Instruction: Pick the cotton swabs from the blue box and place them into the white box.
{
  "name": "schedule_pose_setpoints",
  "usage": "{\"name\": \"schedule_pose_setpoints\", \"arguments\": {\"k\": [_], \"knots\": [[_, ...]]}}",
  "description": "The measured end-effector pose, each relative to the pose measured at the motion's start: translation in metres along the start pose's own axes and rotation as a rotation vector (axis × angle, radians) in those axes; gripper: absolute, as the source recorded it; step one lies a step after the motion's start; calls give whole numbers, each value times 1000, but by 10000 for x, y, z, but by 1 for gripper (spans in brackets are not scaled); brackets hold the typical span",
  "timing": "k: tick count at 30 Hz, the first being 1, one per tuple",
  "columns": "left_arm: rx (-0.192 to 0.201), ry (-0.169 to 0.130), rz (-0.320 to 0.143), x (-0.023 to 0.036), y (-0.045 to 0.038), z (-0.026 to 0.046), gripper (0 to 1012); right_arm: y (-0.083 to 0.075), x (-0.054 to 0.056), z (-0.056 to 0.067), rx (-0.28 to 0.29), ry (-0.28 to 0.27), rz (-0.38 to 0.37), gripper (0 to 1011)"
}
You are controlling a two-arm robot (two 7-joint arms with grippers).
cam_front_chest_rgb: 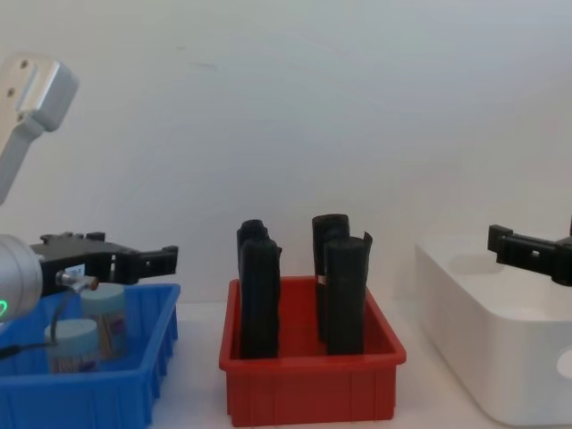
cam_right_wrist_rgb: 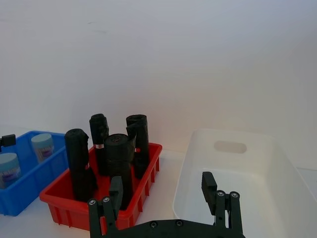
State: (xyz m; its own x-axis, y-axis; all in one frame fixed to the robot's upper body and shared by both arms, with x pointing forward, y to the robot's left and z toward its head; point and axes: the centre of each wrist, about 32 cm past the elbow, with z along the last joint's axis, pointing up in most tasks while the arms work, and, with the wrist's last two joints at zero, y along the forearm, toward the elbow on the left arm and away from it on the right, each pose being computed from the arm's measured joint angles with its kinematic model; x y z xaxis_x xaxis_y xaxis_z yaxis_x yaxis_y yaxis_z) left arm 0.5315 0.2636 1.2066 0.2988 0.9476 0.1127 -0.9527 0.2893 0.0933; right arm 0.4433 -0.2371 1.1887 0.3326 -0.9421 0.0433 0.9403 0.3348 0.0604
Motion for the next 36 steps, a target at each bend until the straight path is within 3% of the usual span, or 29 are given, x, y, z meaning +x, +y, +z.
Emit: {"name": "schedule_pose_setpoints", "arguments": {"k": [2, 6, 18, 36], "knots": [[21, 7, 9, 73, -19, -15, 1004, 0, 0, 0, 0, 0, 0, 1002], [45, 17, 20, 159, -44, -32, 1004, 0, 0, 0, 0, 0, 0, 1002], [120, 52, 41, 385, -125, -135, 1004, 0, 0, 0, 0, 0, 0, 1002], [185, 98, 51, 567, -227, -301, 1004, 0, 0, 0, 0, 0, 0, 1002]]}}
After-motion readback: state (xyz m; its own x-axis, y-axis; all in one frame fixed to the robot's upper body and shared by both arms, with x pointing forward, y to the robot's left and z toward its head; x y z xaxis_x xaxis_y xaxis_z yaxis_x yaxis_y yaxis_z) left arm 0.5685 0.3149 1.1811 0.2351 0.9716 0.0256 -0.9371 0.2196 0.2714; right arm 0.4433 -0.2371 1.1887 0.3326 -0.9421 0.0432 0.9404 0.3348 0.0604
